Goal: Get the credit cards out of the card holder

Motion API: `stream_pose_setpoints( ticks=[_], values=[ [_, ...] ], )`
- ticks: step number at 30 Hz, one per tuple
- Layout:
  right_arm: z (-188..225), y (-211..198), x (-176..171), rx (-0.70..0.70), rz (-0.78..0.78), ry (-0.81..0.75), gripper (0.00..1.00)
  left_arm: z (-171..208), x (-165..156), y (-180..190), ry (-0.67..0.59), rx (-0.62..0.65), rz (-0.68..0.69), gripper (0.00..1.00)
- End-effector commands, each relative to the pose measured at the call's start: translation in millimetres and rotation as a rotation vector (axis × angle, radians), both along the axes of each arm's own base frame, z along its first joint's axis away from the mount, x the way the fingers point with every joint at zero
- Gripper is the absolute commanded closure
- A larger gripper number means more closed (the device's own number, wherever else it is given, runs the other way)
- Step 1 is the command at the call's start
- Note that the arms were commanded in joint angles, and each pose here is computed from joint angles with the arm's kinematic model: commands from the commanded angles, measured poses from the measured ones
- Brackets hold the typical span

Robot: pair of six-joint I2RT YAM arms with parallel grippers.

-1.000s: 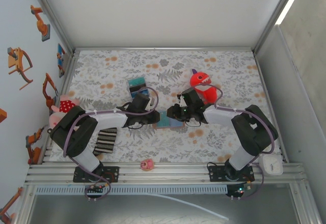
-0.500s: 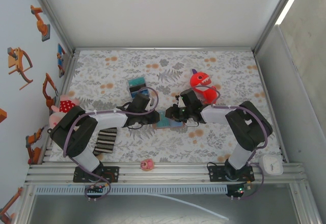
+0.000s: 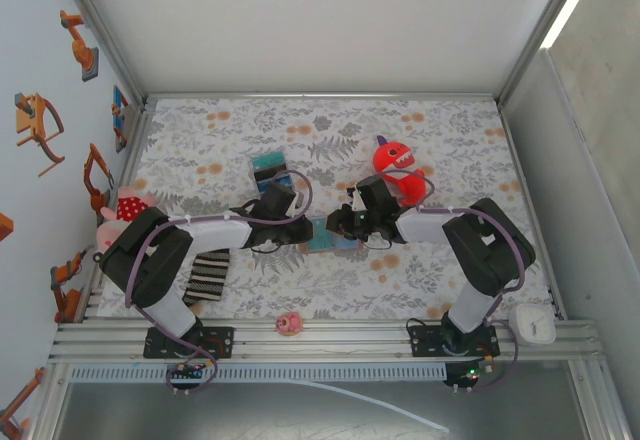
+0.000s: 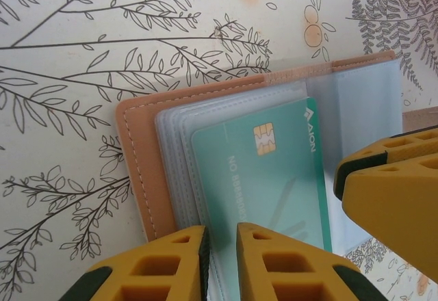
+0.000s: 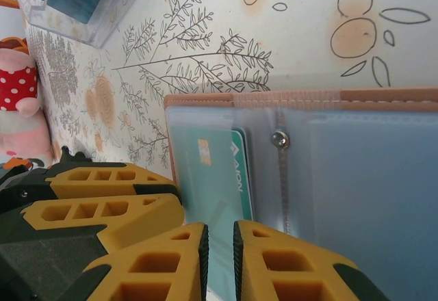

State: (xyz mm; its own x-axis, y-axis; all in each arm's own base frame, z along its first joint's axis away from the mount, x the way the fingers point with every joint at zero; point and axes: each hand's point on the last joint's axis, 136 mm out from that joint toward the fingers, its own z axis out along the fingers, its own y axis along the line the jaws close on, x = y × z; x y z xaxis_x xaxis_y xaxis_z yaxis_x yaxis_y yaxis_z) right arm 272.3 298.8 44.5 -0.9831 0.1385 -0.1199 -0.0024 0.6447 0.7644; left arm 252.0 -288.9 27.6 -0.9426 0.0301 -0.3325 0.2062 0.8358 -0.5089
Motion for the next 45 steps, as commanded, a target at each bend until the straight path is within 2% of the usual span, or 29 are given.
stream_pose_setpoints(
  ticks=[1, 25, 35, 45],
  values=[
    [-8.0, -6.8, -2.6, -0.021, -0.017, 0.018, 0.83, -12.7, -7.0, 6.0, 0.028, 0.065, -0.016, 0.81],
    [-22.3, -8.5, -3.1, -0.029, -0.018, 0.057, 0.84, -11.6, -4.8, 4.1, 0.034, 0.071, -0.017, 0.82],
    [-14.4, -1.4, -2.2, 0.028, -0.006, 0.045, 0.91, -15.1, -5.2, 4.6, 0.042, 0.077, -0.017, 0.82],
    [-10.7, 7.5, -2.1, 0.115, -0.004, 0.053, 0.87, -18.1, -6.2, 3.5, 0.05, 0.076, -0.021, 0.84]
  ],
)
